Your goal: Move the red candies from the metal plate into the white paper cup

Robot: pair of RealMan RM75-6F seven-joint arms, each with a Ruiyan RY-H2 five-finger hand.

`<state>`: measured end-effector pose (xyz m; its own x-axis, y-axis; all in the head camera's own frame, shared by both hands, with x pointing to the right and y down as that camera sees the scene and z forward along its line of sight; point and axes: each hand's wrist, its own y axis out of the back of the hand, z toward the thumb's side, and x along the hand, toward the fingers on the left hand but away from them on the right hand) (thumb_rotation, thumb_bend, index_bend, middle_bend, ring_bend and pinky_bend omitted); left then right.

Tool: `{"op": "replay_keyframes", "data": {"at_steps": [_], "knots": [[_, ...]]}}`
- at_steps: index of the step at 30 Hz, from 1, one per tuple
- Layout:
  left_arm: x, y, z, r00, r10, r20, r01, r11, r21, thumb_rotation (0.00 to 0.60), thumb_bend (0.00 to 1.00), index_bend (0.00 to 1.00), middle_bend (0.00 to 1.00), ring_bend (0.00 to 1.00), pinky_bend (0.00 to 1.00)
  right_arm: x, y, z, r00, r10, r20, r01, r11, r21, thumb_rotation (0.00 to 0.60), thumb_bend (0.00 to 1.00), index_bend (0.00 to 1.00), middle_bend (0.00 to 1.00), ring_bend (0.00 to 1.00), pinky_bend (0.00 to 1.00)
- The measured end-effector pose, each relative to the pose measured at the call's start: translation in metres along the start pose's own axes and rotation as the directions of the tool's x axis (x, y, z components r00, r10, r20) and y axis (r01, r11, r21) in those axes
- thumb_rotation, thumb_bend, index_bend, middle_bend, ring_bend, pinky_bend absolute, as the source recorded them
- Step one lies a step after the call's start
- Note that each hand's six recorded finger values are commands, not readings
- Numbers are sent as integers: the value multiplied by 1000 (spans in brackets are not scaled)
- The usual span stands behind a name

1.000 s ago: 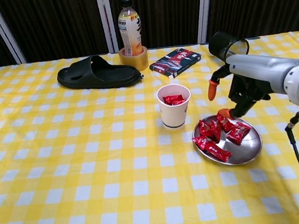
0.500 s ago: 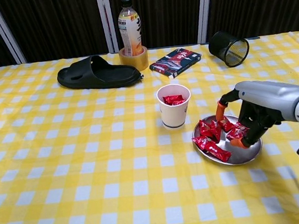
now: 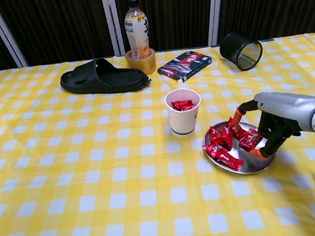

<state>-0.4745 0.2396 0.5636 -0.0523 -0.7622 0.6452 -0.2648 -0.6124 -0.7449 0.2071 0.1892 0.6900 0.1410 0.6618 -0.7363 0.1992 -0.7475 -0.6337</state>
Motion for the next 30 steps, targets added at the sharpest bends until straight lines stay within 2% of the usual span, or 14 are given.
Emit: {"op": "replay_keyframes", "data": {"at_steps": [17,24,30], "knots": [[0,0,0,1000,3,-3,-3,1000,3,600,46,0,0,0,0,3,-7,-2,1000,29,-1,-29,1000,-6,600,326,345,929,899,835],[0,0,0,1000,3,-1,-3,1000,2,600,46,0,0,0,0,6,0,6,1000,8,-28,-9,1000,-30,600,326,249,929,899,835],[0,0,-1,1000,4,-5,-4,1000,4,600,46,0,0,0,0,-1,-6,7,999,30,-19,-31,999,-15,600,325,242,929,899,835]]}}
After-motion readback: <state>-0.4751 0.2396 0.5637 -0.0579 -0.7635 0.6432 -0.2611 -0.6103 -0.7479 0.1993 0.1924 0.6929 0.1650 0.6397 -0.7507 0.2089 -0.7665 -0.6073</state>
